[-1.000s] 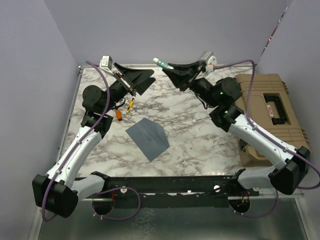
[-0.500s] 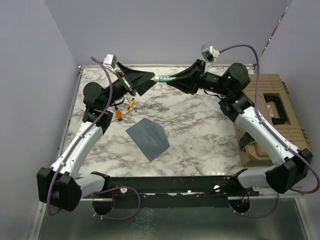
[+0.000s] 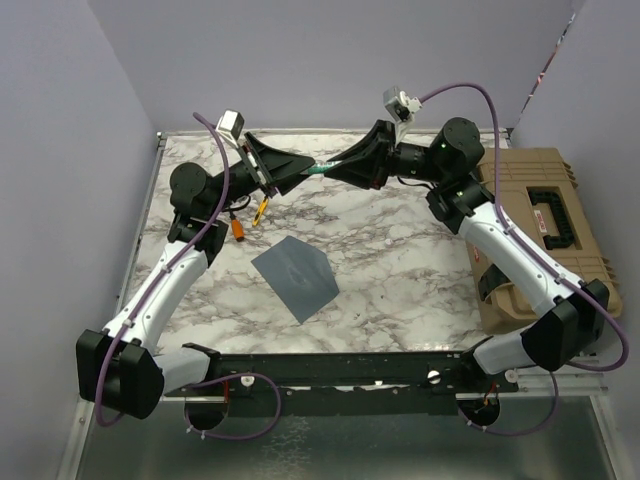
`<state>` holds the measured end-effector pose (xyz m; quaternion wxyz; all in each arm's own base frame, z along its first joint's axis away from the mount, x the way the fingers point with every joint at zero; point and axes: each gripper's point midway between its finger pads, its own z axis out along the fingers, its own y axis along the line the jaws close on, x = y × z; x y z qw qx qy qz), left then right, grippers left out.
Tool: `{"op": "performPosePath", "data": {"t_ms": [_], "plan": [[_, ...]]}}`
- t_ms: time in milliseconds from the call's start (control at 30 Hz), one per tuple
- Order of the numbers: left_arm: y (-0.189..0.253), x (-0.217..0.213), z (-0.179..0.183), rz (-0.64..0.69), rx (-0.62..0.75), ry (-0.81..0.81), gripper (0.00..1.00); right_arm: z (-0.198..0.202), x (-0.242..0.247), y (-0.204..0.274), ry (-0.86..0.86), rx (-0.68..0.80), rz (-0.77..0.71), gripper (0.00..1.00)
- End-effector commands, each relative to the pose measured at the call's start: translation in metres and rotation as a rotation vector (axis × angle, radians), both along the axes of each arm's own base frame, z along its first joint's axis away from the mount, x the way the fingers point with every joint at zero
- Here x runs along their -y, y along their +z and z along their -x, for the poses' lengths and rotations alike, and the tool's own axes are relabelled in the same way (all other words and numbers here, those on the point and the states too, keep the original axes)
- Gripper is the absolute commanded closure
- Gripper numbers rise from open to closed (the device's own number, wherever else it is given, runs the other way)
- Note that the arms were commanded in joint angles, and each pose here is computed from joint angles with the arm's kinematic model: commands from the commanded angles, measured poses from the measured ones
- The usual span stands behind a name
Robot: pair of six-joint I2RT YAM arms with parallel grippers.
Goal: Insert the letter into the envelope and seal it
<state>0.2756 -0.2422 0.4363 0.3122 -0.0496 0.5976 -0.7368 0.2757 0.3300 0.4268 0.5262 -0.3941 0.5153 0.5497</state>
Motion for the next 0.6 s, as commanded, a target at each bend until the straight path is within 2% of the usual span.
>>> {"op": "performPosePath", "data": {"t_ms": [0, 67, 167, 367, 400, 433, 500, 533, 567], "plan": [[0.0077, 0.0009, 0.0124, 0.005, 0.029, -0.05, 0.55, -0.0031, -0.001, 0.0096, 0.012, 0.055, -0.021, 0.99], [0.0058, 0.0009, 0.0125, 0.004, 0.021, -0.053, 0.56, -0.0035, -0.0009, 0.01, 0.01, 0.062, -0.031, 1.0], [0.0056, 0.001, 0.0127, 0.004, 0.021, -0.055, 0.63, -0.004, -0.0023, 0.0074, 0.018, 0.062, -0.029, 1.0], [0.0038, 0.0014, 0.0123, 0.003, 0.014, -0.057, 0.97, -0.0039, -0.0026, 0.0018, 0.023, 0.066, -0.025, 0.99], [0.0039, 0.001, 0.0121, 0.003, 0.017, -0.052, 1.0, -0.0044, -0.0017, 0.0015, 0.015, 0.074, -0.029, 0.96], [0.0041, 0.0003, 0.0119, 0.009, 0.015, -0.047, 1.0, -0.0035, -0.001, 0.0023, 0.012, 0.086, -0.039, 0.85], [0.0034, -0.0008, 0.0115, 0.034, -0.002, -0.044, 1.0, -0.0004, 0.0002, 0.0045, 0.009, 0.104, -0.074, 0.52], [0.0036, -0.0014, 0.0119, 0.056, -0.022, -0.049, 1.0, 0.0023, 0.0001, 0.0059, 0.014, 0.114, -0.095, 0.4], [0.0046, -0.0029, 0.0121, 0.077, -0.031, -0.047, 1.0, 0.0055, -0.0004, 0.008, 0.023, 0.133, -0.119, 0.34]]}}
